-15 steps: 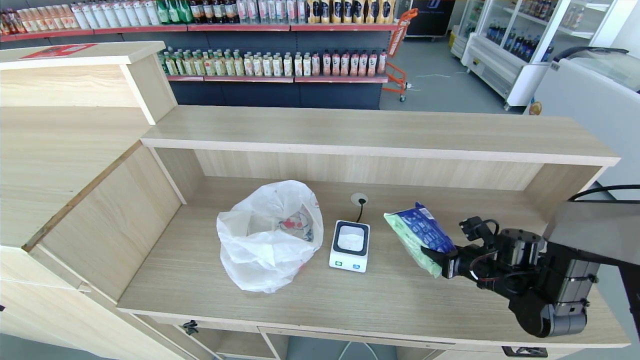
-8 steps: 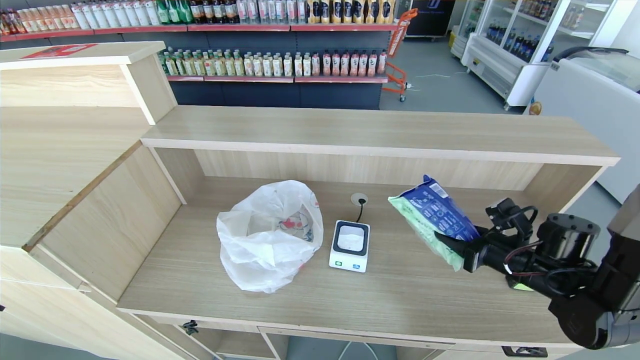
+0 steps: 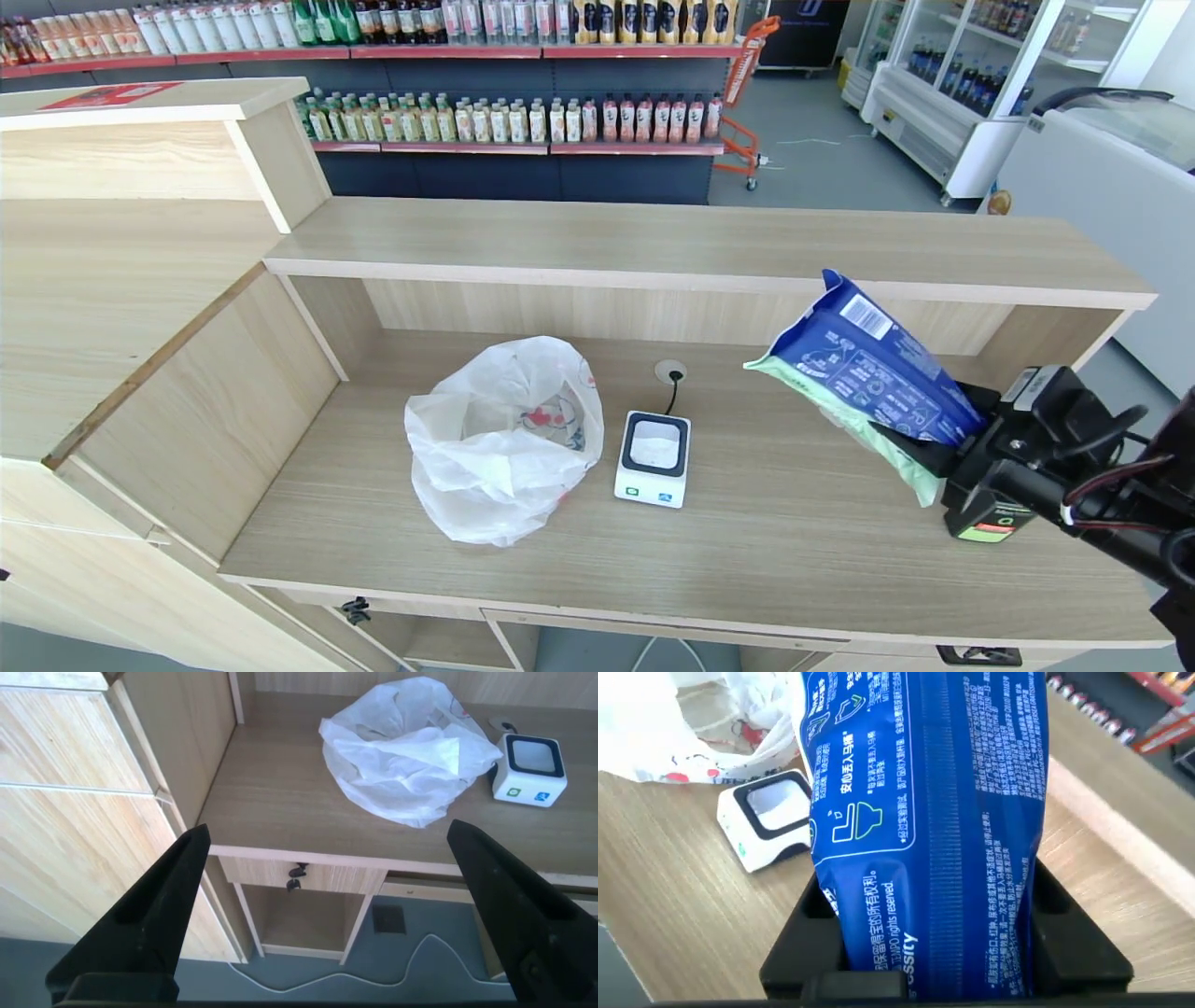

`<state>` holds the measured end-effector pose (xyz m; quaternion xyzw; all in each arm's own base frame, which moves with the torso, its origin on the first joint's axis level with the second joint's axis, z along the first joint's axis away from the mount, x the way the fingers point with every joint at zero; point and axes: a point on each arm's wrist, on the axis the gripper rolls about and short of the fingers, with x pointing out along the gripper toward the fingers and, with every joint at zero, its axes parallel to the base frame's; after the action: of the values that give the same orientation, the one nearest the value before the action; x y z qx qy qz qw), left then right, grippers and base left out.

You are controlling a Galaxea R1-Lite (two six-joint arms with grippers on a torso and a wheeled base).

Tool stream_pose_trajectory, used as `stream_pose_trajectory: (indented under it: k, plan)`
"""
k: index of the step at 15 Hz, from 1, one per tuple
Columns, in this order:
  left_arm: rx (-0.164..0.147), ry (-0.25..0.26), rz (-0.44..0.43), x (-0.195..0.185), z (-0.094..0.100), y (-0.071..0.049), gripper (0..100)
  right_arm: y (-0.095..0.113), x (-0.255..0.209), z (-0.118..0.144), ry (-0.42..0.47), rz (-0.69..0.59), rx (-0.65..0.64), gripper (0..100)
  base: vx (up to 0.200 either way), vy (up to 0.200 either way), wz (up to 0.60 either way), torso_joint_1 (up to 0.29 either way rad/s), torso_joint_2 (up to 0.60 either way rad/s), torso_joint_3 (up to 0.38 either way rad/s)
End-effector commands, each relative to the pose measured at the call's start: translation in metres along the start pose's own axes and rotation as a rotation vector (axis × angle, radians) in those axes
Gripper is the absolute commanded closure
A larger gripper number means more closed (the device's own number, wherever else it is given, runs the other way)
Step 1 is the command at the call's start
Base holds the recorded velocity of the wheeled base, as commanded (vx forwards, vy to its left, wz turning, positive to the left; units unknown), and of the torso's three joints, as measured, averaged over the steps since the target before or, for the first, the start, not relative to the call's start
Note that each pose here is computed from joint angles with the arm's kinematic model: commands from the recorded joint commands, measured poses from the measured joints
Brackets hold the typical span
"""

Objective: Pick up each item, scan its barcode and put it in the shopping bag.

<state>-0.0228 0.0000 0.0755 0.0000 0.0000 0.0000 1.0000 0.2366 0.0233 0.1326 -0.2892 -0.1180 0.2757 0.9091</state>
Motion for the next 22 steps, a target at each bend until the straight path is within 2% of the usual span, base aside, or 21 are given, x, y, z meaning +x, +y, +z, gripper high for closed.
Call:
stream_pose_trajectory:
  k: [1, 3, 5, 10, 11, 13, 14, 16, 17, 19, 22]
  plan:
    - [0.0, -0.002, 0.0, 0.0, 0.0, 0.0, 0, -0.006, -0.013, 0.029, -0.09, -0.046, -0.135, 100, 0.0, 0.0, 0.0, 0.0, 0.0, 0.0]
    - [0.0, -0.002, 0.0, 0.0, 0.0, 0.0, 0, 0.0, -0.012, 0.043, -0.146, -0.028, -0.234, 100, 0.0, 0.0, 0.0, 0.0, 0.0, 0.0]
    - [0.0, 0.0, 0.0, 0.0, 0.0, 0.0, 0, 0.01, -0.011, 0.063, -0.232, -0.008, -0.295, 100, 0.0, 0.0, 0.0, 0.0, 0.0, 0.0]
    - [0.0, 0.0, 0.0, 0.0, 0.0, 0.0, 0, 0.022, -0.02, 0.093, -0.372, -0.004, -0.434, 100, 0.0, 0.0, 0.0, 0.0, 0.0, 0.0]
    - [0.0, 0.0, 0.0, 0.0, 0.0, 0.0, 0, 0.026, -0.021, 0.098, -0.391, 0.01, -0.441, 100, 0.0, 0.0, 0.0, 0.0, 0.0, 0.0]
    - [0.0, 0.0, 0.0, 0.0, 0.0, 0.0, 0, 0.04, -0.022, 0.107, -0.376, 0.031, -0.423, 100, 0.0, 0.0, 0.0, 0.0, 0.0, 0.0]
    - [0.0, -0.002, 0.0, 0.0, 0.0, 0.0, 0, 0.053, -0.021, 0.117, -0.382, 0.045, -0.393, 100, 0.0, 0.0, 0.0, 0.0, 0.0, 0.0]
    - [0.0, 0.0, 0.0, 0.0, 0.0, 0.0, 0, 0.063, -0.018, 0.135, -0.417, 0.024, -0.366, 100, 0.0, 0.0, 0.0, 0.0, 0.0, 0.0]
    - [0.0, -0.002, 0.0, 0.0, 0.0, 0.0, 0, 0.073, -0.016, 0.148, -0.464, 0.04, -0.352, 100, 0.0, 0.0, 0.0, 0.0, 0.0, 0.0]
    - [0.0, -0.002, 0.0, 0.0, 0.0, 0.0, 0, 0.081, -0.014, 0.165, -0.512, 0.046, -0.378, 100, 0.0, 0.0, 0.0, 0.0, 0.0, 0.0]
    - [0.0, -0.002, 0.0, 0.0, 0.0, 0.0, 0, 0.084, -0.023, 0.168, -0.513, 0.057, -0.394, 100, 0.0, 0.0, 0.0, 0.0, 0.0, 0.0]
